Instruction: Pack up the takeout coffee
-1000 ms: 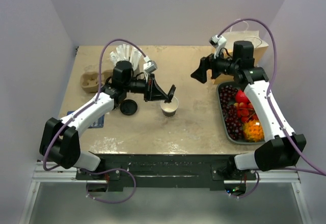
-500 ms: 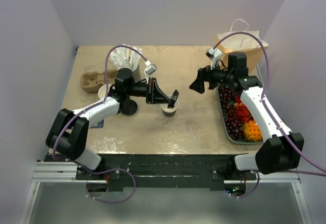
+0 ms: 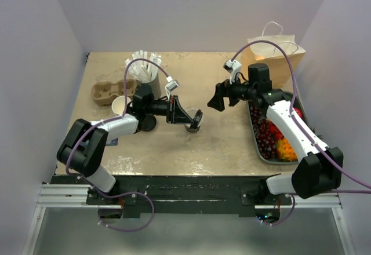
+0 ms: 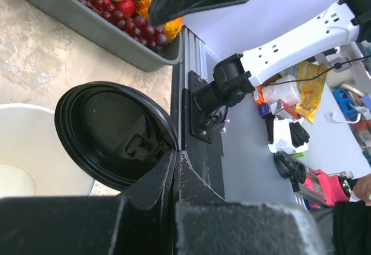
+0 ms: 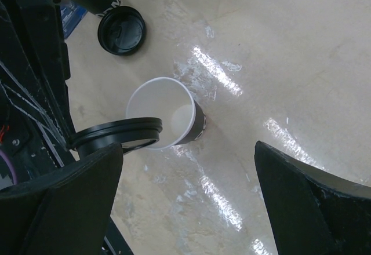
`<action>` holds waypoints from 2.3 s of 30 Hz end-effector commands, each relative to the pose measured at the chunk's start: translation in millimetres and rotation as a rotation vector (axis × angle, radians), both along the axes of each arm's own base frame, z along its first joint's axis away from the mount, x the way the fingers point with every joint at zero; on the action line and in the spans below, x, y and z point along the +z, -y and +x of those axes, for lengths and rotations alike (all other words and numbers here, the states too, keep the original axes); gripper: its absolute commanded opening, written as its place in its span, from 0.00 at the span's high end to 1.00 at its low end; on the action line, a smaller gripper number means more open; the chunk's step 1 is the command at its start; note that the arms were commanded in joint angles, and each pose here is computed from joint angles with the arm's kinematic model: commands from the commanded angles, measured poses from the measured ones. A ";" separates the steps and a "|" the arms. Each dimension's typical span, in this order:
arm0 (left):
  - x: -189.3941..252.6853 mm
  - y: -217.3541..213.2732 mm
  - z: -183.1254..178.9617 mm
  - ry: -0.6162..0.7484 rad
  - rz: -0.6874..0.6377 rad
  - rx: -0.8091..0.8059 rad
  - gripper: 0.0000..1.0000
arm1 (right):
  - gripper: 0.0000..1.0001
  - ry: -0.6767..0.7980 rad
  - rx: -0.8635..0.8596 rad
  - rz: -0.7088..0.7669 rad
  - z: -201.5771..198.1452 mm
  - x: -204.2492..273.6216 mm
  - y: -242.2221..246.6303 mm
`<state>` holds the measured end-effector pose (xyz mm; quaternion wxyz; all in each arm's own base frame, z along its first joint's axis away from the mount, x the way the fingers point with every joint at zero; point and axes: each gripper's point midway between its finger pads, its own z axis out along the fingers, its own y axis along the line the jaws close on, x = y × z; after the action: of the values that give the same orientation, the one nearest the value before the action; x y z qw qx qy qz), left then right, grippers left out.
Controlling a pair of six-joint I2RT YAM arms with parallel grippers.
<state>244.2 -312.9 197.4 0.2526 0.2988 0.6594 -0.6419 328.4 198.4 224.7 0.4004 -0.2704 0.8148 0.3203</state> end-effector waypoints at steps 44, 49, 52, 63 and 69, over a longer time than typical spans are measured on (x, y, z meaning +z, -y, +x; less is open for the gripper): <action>3.3 -28.9 71.2 0.201 0.099 0.127 0.66 | 0.11 0.254 0.186 -0.114 -7.2 3.3 2.7; 14.1 -48.6 78.5 0.284 0.222 0.181 0.62 | 0.26 0.453 0.548 -0.230 -53.0 12.2 -15.1; 19.2 -64.6 94.0 0.362 0.339 0.254 0.58 | 0.32 0.501 0.765 -0.308 -77.3 1.6 -28.1; 36.0 -130.7 115.0 0.444 0.521 0.497 0.47 | 0.41 0.508 1.091 -0.417 -78.1 -32.7 -70.2; 42.7 -146.0 117.2 0.456 0.526 0.533 0.47 | 0.51 0.444 1.145 -0.436 -74.4 -43.7 -74.0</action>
<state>360.4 -177.6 222.4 0.4368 0.2959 0.7927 -0.3054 257.9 274.7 168.3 0.2700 -0.7751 0.5123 0.2528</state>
